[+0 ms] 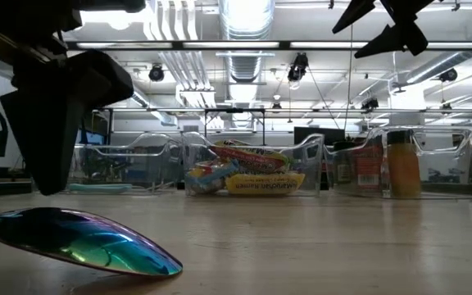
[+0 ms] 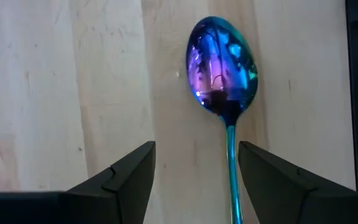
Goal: Pick & Place Food Item
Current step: Put the blue green spoon into the left transparent bin
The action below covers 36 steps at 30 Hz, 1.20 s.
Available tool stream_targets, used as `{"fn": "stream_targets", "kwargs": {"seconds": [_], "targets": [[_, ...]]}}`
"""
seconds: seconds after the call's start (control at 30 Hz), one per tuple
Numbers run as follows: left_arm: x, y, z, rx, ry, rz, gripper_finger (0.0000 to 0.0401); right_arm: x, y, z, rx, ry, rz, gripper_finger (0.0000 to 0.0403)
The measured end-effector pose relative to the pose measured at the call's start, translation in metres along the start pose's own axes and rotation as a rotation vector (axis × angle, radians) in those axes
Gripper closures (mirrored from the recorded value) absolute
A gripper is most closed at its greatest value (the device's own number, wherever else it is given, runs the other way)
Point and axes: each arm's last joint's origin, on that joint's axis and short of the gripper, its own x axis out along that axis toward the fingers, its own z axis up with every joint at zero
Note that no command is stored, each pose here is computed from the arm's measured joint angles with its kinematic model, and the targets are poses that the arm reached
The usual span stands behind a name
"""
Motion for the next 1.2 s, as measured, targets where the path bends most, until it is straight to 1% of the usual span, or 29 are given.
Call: {"fn": "stream_targets", "kwargs": {"seconds": [0.1,0.2,0.4,0.53,0.7,0.87,0.93,1.0,1.07,1.2], "targets": [[0.003,-0.001,0.001,0.000,-0.007,-0.011,0.0165,0.000,0.000,0.000,-0.001,0.001,0.003,0.0058],[0.003,-0.005,0.003,-0.005,-0.031,-0.052,0.0165,-0.001,0.001,-0.001,-0.001,0.003,0.005,0.0058],[0.004,-0.011,0.002,-0.006,-0.040,-0.071,0.0165,-0.001,0.001,-0.001,0.009,0.003,0.005,0.0058],[0.015,-0.012,0.002,-0.006,-0.042,-0.063,0.0165,-0.001,0.001,-0.001,0.012,0.003,0.006,0.0058],[0.029,-0.010,-0.001,-0.034,-0.034,0.002,0.0165,-0.001,0.001,-0.001,0.012,0.003,0.006,0.0058],[0.036,-0.009,-0.003,-0.035,-0.014,0.021,0.0171,-0.001,0.001,-0.001,0.013,0.005,0.008,0.0058],[0.037,-0.010,-0.003,-0.032,-0.012,0.022,0.0189,-0.001,0.001,-0.001,0.013,0.006,0.008,0.0058],[0.035,-0.009,-0.003,-0.020,-0.014,0.024,0.0221,-0.001,0.001,-0.001,0.013,0.006,0.008,0.0058],[0.034,-0.009,-0.004,-0.017,-0.011,0.025,0.0266,-0.001,0.001,-0.001,0.013,0.007,0.009,0.0058],[0.034,-0.009,-0.004,-0.017,-0.010,0.022,0.0370,-0.001,0.001,-0.001,0.013,0.009,0.010,0.0058]]}}
